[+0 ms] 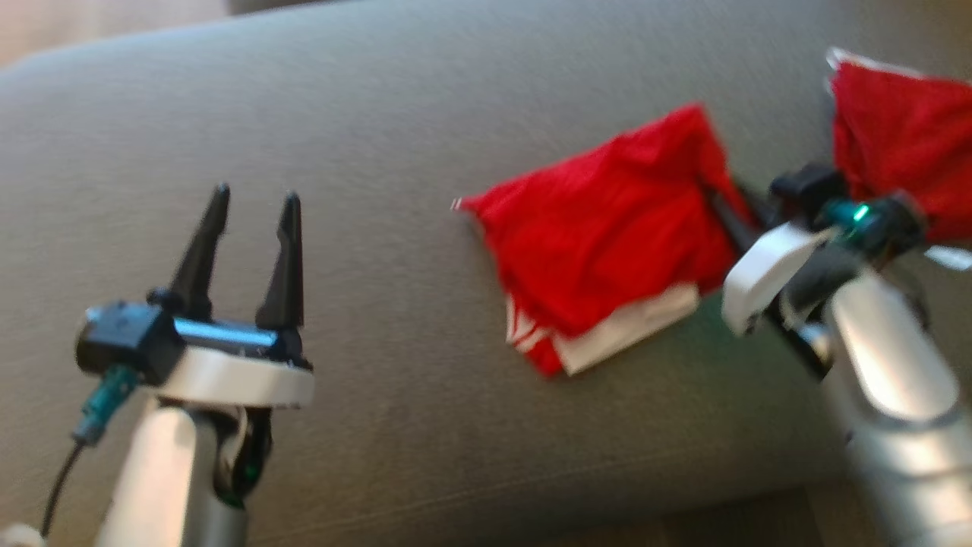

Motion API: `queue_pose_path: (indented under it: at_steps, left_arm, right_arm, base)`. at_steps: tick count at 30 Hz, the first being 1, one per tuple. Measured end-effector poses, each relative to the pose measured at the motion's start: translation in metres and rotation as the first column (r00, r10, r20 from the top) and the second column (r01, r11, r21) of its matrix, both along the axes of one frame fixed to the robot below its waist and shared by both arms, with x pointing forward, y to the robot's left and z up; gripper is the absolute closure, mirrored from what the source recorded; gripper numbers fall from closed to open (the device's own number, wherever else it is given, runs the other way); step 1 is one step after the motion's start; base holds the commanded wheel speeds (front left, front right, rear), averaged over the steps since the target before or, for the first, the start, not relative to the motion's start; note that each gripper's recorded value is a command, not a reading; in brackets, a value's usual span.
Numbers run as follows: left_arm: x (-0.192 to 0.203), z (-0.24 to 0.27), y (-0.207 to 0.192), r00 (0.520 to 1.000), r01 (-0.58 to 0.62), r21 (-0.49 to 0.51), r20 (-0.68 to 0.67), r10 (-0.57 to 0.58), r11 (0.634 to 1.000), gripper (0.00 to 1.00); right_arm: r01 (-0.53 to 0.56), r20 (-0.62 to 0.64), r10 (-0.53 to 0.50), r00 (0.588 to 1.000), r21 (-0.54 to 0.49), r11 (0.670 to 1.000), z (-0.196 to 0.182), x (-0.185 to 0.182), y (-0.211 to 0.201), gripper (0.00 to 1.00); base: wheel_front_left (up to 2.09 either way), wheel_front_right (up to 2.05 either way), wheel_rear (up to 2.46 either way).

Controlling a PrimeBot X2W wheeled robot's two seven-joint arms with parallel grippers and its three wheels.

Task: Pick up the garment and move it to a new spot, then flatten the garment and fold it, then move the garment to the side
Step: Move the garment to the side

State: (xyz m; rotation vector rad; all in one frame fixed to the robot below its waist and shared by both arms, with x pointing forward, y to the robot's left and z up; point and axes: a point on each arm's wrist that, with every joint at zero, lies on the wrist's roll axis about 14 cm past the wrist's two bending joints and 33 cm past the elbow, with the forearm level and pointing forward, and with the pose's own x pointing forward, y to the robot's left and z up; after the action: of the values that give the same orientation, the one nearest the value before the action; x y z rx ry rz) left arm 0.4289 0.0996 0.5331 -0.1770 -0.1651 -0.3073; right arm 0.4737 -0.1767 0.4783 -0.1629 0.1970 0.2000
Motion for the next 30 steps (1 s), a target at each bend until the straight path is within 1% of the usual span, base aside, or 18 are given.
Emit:
queue_pose_path:
  at_steps: [5, 9, 12, 16, 19, 22, 27, 28, 29, 30]
  left_arm:
    - [0.033, -0.006, -0.032, 0.993, 0.115, 0.027, 0.026, -0.116, 0.993, 0.0]
    - [0.055, -0.019, -0.052, 0.982, 0.185, 0.038, 0.023, -0.186, 0.982, 0.0]
    - [0.067, -0.032, -0.071, 0.971, 0.238, 0.033, 0.004, -0.239, 0.971, 0.0]
    - [0.072, -0.052, -0.093, 0.954, 0.298, 0.01, -0.032, -0.298, 0.954, 0.0]
    - [0.073, -0.061, -0.104, 0.944, 0.328, -0.007, -0.046, -0.328, 0.945, 0.0]
    - [0.074, -0.066, -0.109, 0.938, 0.341, -0.013, -0.056, -0.341, 0.94, 0.0]
    - [0.077, -0.069, -0.104, 0.94, 0.335, -0.009, -0.063, -0.335, 0.942, 0.0]
    - [0.078, -0.07, -0.102, 0.941, 0.331, -0.012, -0.064, -0.331, 0.944, 0.0]
    - [0.079, -0.071, -0.1, 0.943, 0.325, -0.011, -0.065, -0.325, 0.946, 0.0]
    - [0.08, -0.071, -0.097, 0.946, 0.315, -0.013, -0.068, -0.316, 0.949, 0.0]
  right_arm:
    - [0.113, 0.048, -0.11, 0.993, -0.062, 0.992, 0.015, 0.02, -0.058, 1.0]
    - [0.22, 0.117, -0.209, 0.971, -0.091, 0.971, 0.037, 0.036, -0.103, 1.0]
    - [0.309, 0.157, -0.29, 0.944, -0.116, 0.944, 0.049, 0.038, -0.14, 1.0]
    - [0.421, 0.171, -0.397, 0.902, -0.144, 0.895, 0.05, 0.026, -0.184, 1.0]
    - [0.465, 0.177, -0.437, 0.882, -0.174, 0.868, 0.048, 0.018, -0.202, 1.0]
    - [0.492, 0.188, -0.46, 0.868, -0.183, 0.851, 0.049, 0.014, -0.211, 1.0]
    - [0.506, 0.201, -0.471, 0.859, -0.186, 0.842, 0.05, 0.014, -0.212, 1.0]
    - [0.507, 0.201, -0.473, 0.858, -0.182, 0.842, 0.049, 0.015, -0.212, 0.34]
    - [0.509, 0.203, -0.475, 0.857, -0.177, 0.843, 0.049, 0.016, -0.211, 0.0]
    - [0.51, 0.203, -0.477, 0.855, -0.172, 0.843, 0.048, 0.018, -0.21, 0.0]
  base:
    - [0.0, 0.0, 0.0]
    - [0.0, 0.0, 0.0]
    - [0.0, 0.0, 0.0]
    - [0.0, 0.0, 0.0]
    - [0.0, 0.0, 0.0]
    - [0.0, 0.0, 0.0]
    - [0.0, 0.0, 0.0]
    - [0.0, 0.0, 0.0]
    - [0.0, 0.0, 0.0]
    - [0.0, 0.0, 0.0]
